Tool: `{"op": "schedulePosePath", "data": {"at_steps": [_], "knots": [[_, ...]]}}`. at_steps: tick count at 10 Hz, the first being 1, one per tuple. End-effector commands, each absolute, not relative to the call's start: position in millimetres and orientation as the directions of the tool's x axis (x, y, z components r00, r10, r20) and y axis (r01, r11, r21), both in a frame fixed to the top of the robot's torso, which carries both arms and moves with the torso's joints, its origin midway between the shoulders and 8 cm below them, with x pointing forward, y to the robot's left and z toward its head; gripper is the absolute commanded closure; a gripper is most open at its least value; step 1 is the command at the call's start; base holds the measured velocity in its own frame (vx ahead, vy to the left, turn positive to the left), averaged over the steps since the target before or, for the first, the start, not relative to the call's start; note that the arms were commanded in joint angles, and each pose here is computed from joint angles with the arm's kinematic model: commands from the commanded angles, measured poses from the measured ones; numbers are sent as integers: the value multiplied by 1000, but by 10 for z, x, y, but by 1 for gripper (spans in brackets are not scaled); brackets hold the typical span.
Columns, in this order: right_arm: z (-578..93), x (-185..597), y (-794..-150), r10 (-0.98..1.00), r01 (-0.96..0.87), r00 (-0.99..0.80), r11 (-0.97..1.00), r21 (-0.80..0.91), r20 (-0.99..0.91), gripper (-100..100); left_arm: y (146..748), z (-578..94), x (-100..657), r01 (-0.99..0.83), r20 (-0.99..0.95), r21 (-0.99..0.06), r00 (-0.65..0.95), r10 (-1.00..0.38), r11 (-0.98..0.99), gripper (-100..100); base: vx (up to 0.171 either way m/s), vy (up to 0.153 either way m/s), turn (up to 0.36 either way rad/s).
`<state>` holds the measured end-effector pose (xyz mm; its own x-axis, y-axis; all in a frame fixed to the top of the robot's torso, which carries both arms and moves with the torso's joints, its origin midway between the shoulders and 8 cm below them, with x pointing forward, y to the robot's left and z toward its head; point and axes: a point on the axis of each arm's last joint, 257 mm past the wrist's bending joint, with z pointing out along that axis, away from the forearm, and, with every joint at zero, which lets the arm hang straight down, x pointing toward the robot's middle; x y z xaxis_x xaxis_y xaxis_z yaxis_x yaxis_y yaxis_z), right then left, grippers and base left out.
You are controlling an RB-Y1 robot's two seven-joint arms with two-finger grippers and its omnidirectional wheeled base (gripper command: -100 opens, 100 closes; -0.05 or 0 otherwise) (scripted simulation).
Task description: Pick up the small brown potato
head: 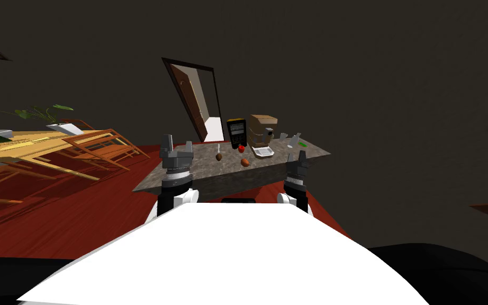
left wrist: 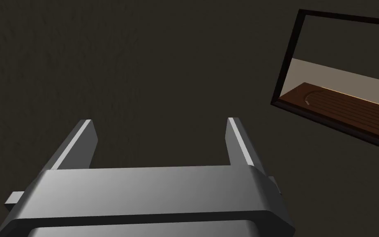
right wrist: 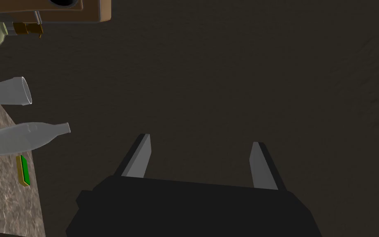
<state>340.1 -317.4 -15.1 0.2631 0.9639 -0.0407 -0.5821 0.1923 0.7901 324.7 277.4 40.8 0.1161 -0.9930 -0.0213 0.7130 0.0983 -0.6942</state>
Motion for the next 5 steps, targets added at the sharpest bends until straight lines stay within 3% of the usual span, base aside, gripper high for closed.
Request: {"op": "schedulePosePath", "data": {"at_steps": [1,5], "knots": [[-151,3401,-3174,964,-582,263,192,790,-41,0,2760,335,3272,695,-50,-711,107,-993,111,-100,0,-1,-67],[-151,3401,-3173,964,-582,263,192,790,-41,0,2786,-77,3374,593,-154,-787,77,-985,170,-100,-1,-2,-129]]}}
